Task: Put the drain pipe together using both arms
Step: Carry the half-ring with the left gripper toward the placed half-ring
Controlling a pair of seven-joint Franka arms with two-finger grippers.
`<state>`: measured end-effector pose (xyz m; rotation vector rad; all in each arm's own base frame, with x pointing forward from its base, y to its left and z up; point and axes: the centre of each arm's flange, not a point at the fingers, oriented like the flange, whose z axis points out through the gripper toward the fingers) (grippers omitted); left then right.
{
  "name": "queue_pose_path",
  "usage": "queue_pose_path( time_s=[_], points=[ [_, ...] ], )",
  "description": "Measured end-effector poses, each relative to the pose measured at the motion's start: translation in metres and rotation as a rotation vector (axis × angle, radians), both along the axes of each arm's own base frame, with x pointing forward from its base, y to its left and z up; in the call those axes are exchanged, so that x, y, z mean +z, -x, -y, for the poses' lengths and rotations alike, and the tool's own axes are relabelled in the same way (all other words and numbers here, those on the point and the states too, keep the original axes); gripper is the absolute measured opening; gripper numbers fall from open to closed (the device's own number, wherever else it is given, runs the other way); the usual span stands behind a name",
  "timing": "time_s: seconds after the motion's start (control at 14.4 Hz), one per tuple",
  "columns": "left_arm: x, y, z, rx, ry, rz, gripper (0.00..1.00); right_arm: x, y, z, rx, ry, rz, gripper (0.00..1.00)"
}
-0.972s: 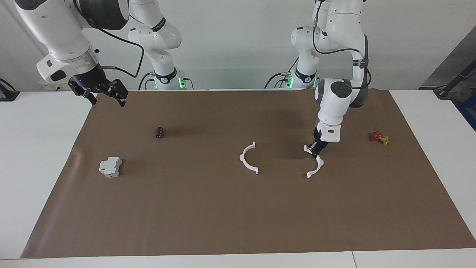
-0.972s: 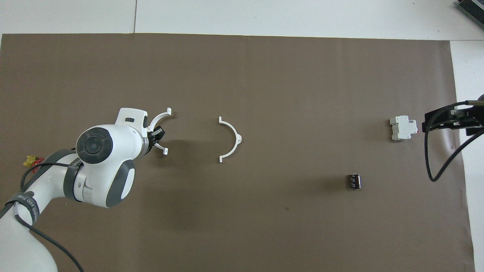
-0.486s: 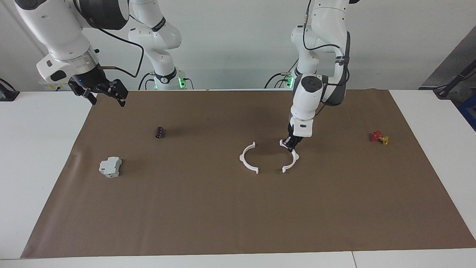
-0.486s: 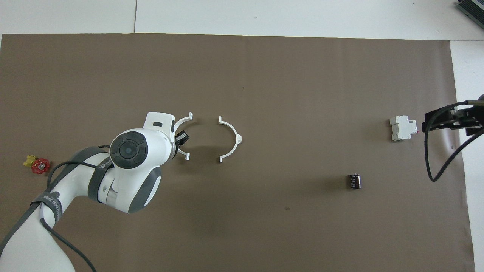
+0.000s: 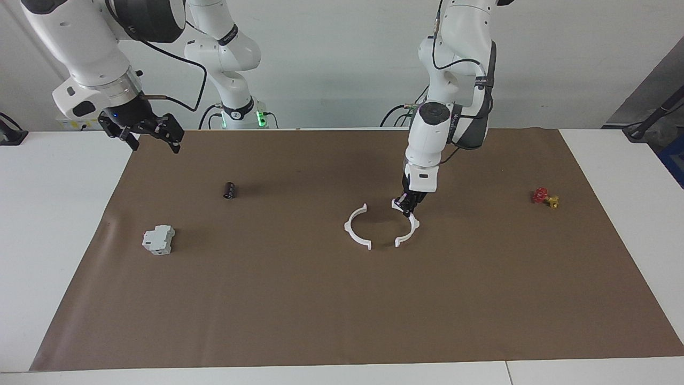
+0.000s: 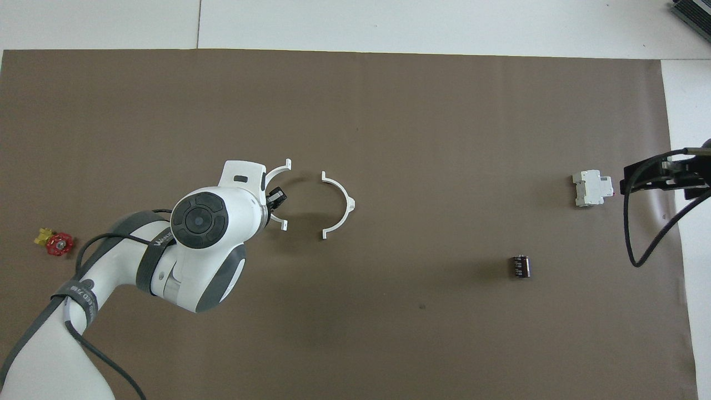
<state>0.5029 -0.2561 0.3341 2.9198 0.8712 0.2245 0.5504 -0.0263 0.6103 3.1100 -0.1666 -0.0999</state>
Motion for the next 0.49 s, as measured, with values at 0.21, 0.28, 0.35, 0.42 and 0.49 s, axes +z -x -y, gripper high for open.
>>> queue_pose_path(
  time_s=[0.21, 0.28, 0.35, 0.42, 0.49],
  points=[
    [-0.016, 0.002, 0.004, -0.013, -0.022, -0.020, 0.07, 0.000, 0.000, 0.000, 0.000, 0.000, 0.000, 1.00],
    [-0.022, 0.003, 0.005, -0.018, -0.029, -0.028, 0.07, 0.000, 0.000, 0.000, 0.000, 0.000, 0.000, 1.00],
    [-0.026, 0.004, 0.008, -0.023, -0.032, -0.034, 0.07, 0.000, 0.000, 0.000, 0.000, 0.000, 0.000, 1.00],
    [-0.029, 0.006, 0.012, -0.026, -0.034, -0.038, 0.07, 0.000, 0.000, 0.000, 0.000, 0.000, 0.000, 1.00],
    [-0.030, 0.007, 0.016, -0.025, -0.034, -0.039, 0.07, 0.000, 0.000, 0.000, 0.000, 0.000, 0.000, 1.00]
  ],
)
